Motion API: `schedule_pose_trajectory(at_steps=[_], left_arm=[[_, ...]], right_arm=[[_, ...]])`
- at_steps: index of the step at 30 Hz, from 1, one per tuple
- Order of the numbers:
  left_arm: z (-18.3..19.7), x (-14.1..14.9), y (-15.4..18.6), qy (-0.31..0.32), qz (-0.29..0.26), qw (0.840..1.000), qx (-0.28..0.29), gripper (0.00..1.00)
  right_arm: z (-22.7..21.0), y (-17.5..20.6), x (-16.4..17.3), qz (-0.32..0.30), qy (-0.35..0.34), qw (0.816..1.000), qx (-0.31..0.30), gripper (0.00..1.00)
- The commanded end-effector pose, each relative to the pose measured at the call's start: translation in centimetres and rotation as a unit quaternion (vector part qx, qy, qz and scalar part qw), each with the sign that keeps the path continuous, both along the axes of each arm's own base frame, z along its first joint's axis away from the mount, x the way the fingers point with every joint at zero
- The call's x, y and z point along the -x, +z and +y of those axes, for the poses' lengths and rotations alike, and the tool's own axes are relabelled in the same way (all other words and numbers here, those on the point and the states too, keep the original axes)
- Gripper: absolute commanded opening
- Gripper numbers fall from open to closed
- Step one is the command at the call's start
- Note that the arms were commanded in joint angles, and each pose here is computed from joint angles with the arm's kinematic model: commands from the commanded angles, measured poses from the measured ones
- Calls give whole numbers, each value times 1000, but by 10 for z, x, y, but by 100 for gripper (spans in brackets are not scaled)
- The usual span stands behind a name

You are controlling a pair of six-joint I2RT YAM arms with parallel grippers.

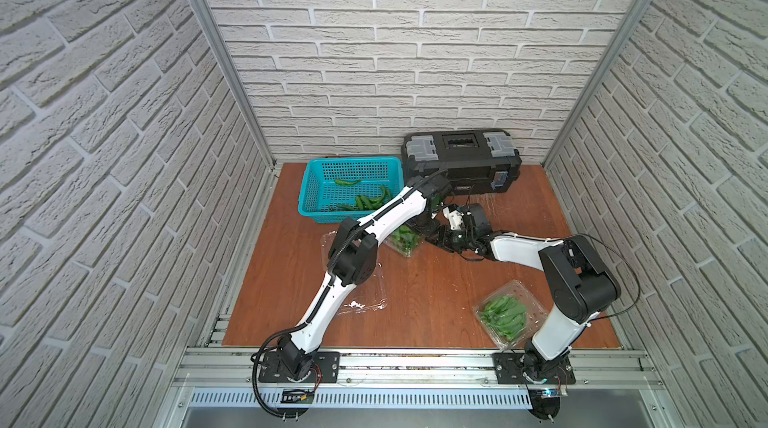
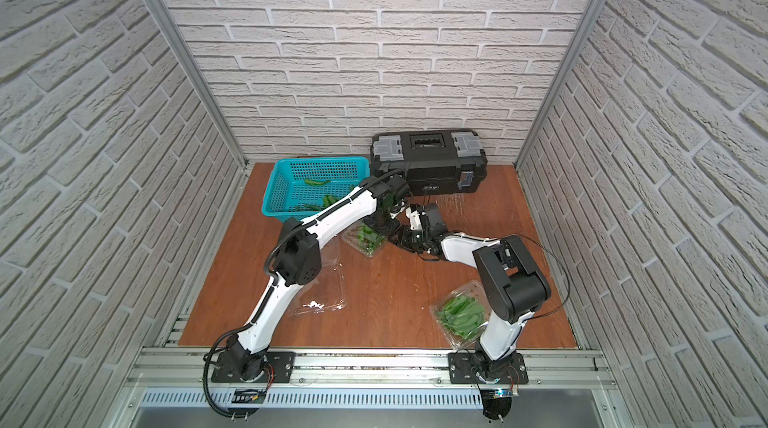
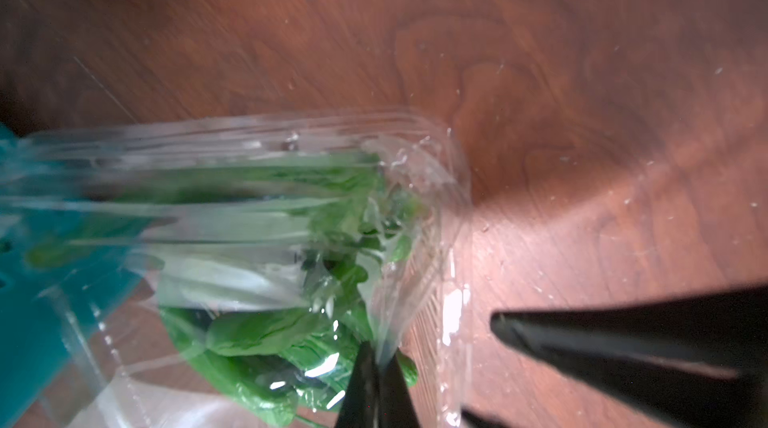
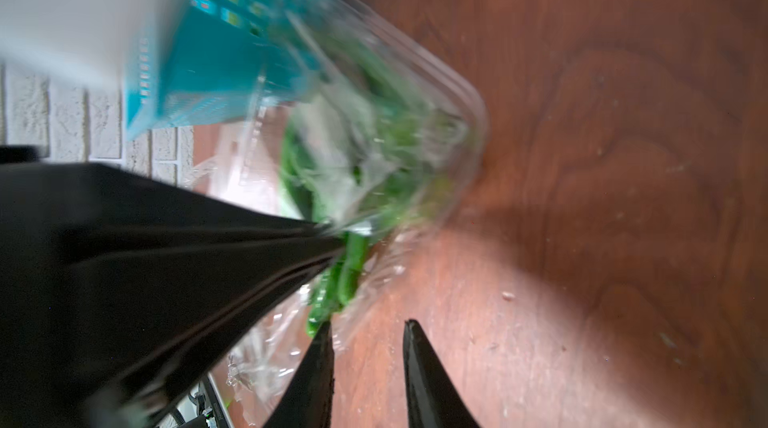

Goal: Take small green peppers out of containers
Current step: Open the packing box at the center of the board.

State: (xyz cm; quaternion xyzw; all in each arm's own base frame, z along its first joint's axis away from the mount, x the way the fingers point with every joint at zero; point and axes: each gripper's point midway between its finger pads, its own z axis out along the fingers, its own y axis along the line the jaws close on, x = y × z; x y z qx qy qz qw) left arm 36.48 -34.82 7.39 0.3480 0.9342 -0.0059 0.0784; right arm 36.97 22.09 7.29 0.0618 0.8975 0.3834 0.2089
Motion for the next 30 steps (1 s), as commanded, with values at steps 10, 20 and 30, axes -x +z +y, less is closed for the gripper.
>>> schedule_pose_trajectory(at_steps=[10, 20, 30], left_arm=[[-11, -1, 8, 11, 14, 998, 56, 0], [-13, -10, 29, 51, 27, 987, 149, 0], [14, -23, 60, 123, 26, 940, 318, 0]], right_arm=[[6, 3, -17, -19, -3, 1000, 7, 30], [-3, -31, -14, 26, -26, 998, 49, 29], [-61, -54, 4, 74, -65, 976, 196, 29]])
